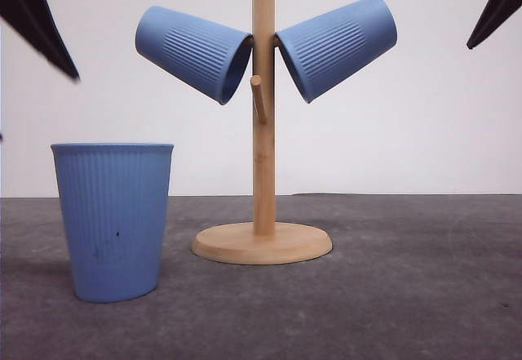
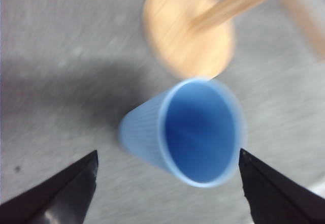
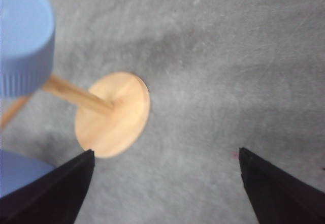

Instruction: Place three cups

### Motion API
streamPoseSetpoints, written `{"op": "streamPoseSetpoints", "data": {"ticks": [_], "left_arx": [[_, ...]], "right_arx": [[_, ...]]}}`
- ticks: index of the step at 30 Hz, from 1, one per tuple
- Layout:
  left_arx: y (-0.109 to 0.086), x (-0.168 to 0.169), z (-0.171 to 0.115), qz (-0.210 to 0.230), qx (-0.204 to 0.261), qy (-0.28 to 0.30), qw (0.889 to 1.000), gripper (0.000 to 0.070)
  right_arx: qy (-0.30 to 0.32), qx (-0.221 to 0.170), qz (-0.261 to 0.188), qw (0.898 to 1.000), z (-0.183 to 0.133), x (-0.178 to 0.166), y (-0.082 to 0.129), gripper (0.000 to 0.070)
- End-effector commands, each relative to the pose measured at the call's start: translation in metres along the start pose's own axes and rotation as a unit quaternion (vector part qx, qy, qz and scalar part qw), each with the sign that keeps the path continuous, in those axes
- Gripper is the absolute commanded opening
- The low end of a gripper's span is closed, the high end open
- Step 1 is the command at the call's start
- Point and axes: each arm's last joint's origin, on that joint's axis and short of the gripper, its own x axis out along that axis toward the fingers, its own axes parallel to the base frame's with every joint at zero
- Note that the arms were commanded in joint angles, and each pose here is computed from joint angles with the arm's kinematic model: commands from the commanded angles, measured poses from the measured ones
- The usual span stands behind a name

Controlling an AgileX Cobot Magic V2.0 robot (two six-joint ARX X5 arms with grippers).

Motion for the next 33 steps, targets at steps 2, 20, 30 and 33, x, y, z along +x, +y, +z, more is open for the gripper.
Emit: {"op": "streamPoseSetpoints", "data": {"ticks": [2, 20, 30, 33], "left_arx": [[-0.003, 0.015, 0.003, 0.023, 0.006, 0.021, 0.999, 0.0515], [-0.008, 0.065, 0.012, -0.016, -0.003, 0.081, 0.997, 0.0003], [-0.041, 0.051, 0.004, -0.161, 0.008, 0.171, 0.972, 0.0003], [-0.052, 0.049, 0.002, -0.181, 0.014, 0.182, 0.966, 0.0003]], "right_arx": [[0.004, -0.053, -0.009, 0.999, -0.002, -0.002, 0.005, 0.0568], [0.097, -0.251, 0.109, 0.957, -0.035, 0.013, 0.065, 0.0563], [0.112, -0.395, 0.246, 0.878, -0.066, 0.015, 0.119, 0.0565], [0.115, -0.408, 0.267, 0.865, -0.072, 0.013, 0.128, 0.0565]]}}
